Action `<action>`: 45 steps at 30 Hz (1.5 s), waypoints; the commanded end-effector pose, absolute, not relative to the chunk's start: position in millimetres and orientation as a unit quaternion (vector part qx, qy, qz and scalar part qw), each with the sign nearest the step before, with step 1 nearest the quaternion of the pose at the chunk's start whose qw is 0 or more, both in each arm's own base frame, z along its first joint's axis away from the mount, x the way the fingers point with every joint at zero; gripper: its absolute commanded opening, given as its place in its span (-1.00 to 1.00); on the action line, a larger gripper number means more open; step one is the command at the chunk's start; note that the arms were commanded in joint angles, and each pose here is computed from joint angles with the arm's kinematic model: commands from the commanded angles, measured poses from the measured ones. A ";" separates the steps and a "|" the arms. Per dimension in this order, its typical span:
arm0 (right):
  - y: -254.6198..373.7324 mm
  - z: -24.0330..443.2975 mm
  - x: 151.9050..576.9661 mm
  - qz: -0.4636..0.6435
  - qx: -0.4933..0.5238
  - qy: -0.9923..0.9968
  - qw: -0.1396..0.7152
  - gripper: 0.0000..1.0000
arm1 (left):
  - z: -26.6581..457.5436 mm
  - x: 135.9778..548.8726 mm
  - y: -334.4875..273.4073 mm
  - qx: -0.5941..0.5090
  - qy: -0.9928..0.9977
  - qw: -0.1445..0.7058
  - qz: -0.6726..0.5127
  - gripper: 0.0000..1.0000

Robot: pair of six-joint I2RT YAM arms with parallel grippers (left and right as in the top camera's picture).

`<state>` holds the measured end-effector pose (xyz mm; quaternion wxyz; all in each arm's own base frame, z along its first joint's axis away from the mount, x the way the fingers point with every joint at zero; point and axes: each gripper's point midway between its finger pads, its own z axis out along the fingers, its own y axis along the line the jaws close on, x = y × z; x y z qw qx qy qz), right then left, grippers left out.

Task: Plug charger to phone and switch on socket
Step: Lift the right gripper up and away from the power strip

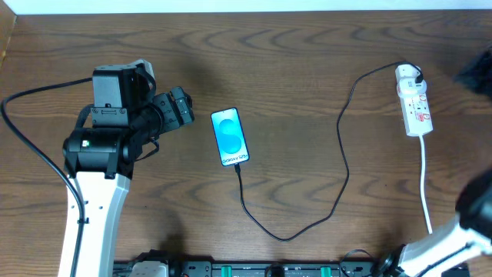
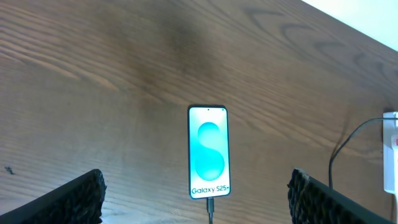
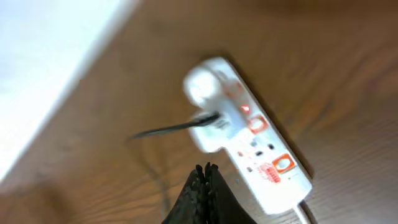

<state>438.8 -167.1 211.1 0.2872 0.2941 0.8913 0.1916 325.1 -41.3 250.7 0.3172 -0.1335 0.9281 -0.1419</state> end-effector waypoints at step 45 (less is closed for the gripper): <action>128.6 285.2 348.4 0.042 -0.155 0.950 0.268 0.99 | 248.5 325.2 -38.8 -0.140 0.928 0.315 -0.138 0.87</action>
